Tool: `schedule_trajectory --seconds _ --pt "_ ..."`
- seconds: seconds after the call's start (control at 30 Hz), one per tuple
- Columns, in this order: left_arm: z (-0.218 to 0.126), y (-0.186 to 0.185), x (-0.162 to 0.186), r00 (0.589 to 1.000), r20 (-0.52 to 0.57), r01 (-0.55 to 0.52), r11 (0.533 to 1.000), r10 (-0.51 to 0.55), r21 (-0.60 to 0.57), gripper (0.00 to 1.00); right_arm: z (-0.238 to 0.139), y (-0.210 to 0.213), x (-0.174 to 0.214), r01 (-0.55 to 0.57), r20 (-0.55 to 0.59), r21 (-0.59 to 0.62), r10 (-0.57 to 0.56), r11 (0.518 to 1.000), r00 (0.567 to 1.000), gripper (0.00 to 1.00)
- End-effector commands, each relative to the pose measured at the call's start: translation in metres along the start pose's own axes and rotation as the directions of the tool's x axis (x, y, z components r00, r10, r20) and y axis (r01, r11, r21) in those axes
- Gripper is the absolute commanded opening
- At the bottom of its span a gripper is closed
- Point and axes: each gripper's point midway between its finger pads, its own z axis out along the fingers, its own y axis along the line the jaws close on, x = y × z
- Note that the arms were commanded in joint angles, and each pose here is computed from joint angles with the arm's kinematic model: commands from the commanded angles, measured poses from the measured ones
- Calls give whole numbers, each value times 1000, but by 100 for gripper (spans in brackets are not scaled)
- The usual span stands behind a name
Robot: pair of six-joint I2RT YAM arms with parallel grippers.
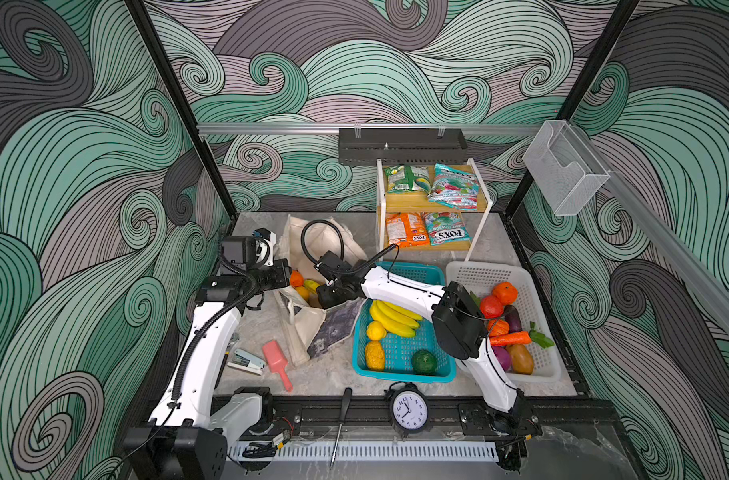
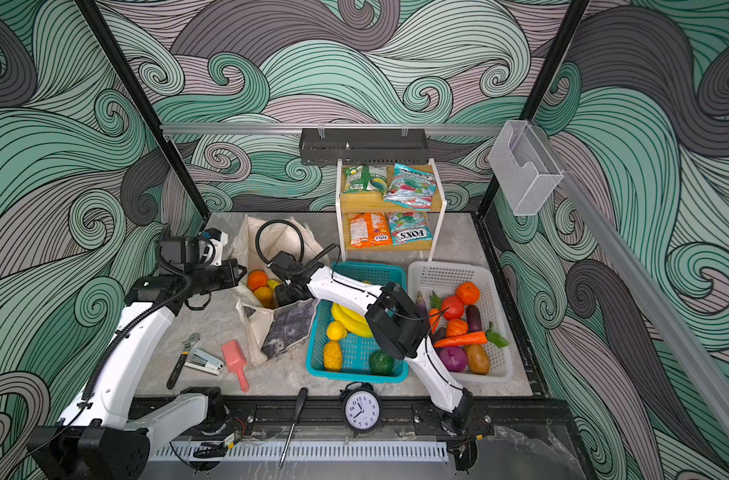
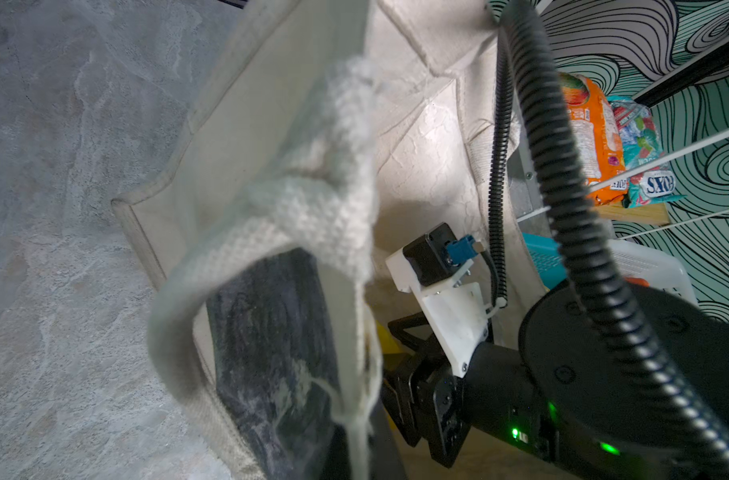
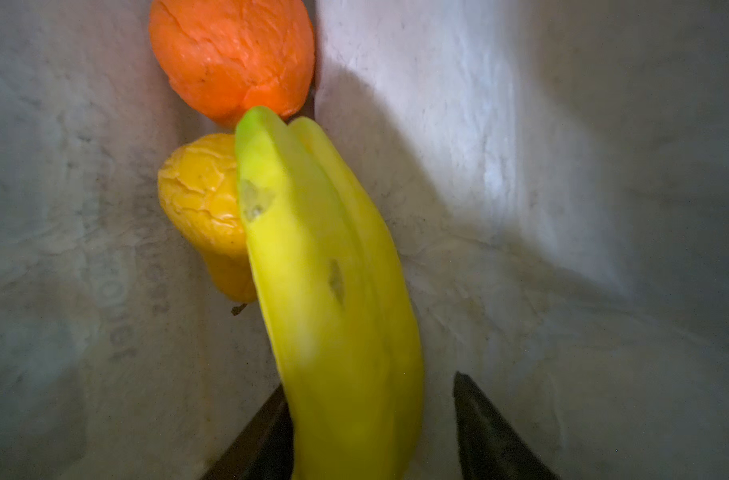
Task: Place the food into the grocery bag and tie it
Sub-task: 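Lower the banana into the tote and open the right gripper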
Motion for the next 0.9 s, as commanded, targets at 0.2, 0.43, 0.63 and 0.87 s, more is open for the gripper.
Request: schedule_trajectory --seconds 0.2,0.43,0.63,0.87 --pt "-7 -6 -4 999 30 -22 1000 22 14 0 -101 16 -37 8 191 -48 1 999 982 98" --pt "-8 -4 -4 999 35 -24 1000 24 5 0 -163 9 -52 17 304 -43 -3 999 953 98" --pt "-7 -5 -4 999 33 -24 1000 23 8 0 -181 -30 -45 -43 314 -36 52 998 948 91" --pt "-8 -5 -4 999 33 -23 1000 23 7 0 -161 -82 -33 -123 308 73 95 990 947 81"
